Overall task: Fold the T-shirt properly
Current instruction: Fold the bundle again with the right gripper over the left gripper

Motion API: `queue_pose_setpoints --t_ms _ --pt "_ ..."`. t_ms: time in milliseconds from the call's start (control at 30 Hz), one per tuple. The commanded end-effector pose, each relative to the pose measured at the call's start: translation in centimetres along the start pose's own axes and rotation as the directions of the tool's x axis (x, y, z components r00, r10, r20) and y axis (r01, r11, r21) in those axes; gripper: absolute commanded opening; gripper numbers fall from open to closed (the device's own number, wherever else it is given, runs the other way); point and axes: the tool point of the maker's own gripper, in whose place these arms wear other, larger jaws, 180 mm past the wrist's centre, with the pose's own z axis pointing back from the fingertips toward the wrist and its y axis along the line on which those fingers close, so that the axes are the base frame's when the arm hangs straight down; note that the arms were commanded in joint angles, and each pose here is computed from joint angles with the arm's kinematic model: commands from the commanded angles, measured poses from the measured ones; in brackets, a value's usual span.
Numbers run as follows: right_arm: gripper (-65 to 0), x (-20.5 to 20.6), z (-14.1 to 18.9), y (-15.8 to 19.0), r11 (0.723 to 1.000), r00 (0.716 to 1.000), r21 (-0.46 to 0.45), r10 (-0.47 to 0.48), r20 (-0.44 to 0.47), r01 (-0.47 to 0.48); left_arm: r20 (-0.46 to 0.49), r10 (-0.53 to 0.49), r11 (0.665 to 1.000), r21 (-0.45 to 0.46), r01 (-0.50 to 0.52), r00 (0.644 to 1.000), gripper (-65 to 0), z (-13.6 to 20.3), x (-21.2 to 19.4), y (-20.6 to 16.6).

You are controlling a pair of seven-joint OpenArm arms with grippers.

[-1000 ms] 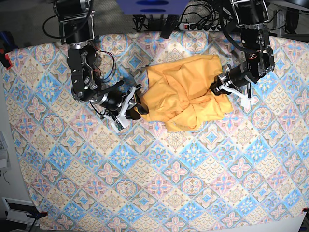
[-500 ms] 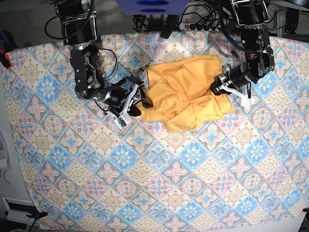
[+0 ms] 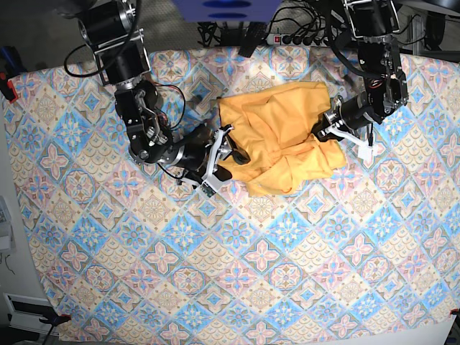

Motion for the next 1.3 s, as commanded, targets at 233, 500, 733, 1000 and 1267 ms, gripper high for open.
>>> queue_pose_setpoints --t_ms 233,500,733,1000,1267 --pt "-63.8 1.6 0.0 0.2 1.0 0.999 0.019 0.016 0.04 -0.017 0.028 -0.014 1.0 -0.022 0.014 1.0 -65.0 0.2 1.1 -0.7" --pt "-64.3 5.6 1.7 3.6 0.99 0.983 0.03 0.135 0.122 -0.139 0.03 -0.015 1.0 -0.022 0.016 0.999 -65.0 0.3 1.2 -0.7" --pt "-64.3 7.6 1.2 9.1 0.975 0.97 0.104 0.178 0.166 -0.197 0.03 -0.014 1.0 -0.021 0.015 0.999 -65.0 0.3 1.2 -0.7" --pt "-64.3 5.7 -0.7 16.4 0.911 0.952 0.28 0.276 0.13 -0.303 0.033 -0.015 1.0 -0.02 0.015 0.999 -65.0 0.3 1.4 -0.6" --pt "-64.0 5.5 -1.5 19.5 0.847 0.919 0.358 0.373 0.128 -0.394 0.031 -0.007 1.0 -0.022 0.008 0.999 -65.0 0.4 1.2 -0.5"
